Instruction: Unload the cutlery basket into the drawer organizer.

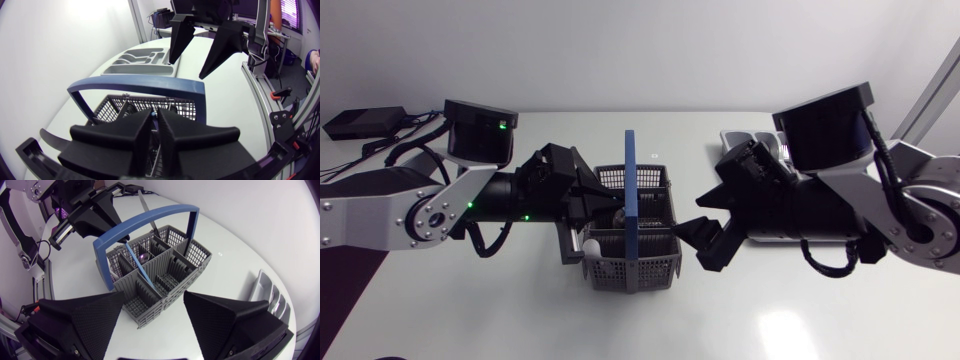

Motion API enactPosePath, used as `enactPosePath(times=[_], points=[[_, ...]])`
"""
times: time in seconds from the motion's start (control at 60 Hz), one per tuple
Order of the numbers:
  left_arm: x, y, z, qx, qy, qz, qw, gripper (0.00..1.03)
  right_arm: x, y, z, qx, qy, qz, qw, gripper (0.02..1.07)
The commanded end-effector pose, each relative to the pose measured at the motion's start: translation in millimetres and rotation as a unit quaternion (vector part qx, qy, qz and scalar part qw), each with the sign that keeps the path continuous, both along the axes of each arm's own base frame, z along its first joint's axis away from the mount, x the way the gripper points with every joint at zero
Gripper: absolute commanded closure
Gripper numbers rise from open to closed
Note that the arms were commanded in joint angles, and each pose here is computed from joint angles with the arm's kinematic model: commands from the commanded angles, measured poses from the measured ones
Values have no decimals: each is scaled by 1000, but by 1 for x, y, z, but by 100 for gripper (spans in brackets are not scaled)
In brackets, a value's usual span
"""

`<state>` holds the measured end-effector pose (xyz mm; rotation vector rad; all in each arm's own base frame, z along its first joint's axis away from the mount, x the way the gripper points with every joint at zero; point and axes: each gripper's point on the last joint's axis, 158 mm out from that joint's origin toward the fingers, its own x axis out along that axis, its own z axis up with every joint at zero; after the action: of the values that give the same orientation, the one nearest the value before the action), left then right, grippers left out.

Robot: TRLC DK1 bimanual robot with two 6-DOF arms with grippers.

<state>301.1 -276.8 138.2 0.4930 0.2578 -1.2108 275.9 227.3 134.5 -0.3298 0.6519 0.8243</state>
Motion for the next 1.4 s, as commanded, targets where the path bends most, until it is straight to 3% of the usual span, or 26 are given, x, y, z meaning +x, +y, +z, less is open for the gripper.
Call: enactPosePath(times=[0.0, 0.533, 0.983, 1.15, 1.383], points=[[1, 3, 4, -7, -2, 8, 1000, 100, -8, -3, -12, -2, 18, -6, 1000, 21], [-13, 44, 58, -40, -44, 50, 997, 100, -10, -1, -2, 3, 10, -3, 1000, 21], [-56, 90, 147, -97, -73, 82, 989, 100, -18, -1, 32, 10, -19, 1, 1000, 21], [-59, 92, 170, -138, -20, 82, 987, 100, -22, 5, 56, 21, -41, 13, 999, 21], [-36, 68, 158, -150, 96, 64, 982, 100, -27, 16, 77, 18, -72, 36, 997, 21]])
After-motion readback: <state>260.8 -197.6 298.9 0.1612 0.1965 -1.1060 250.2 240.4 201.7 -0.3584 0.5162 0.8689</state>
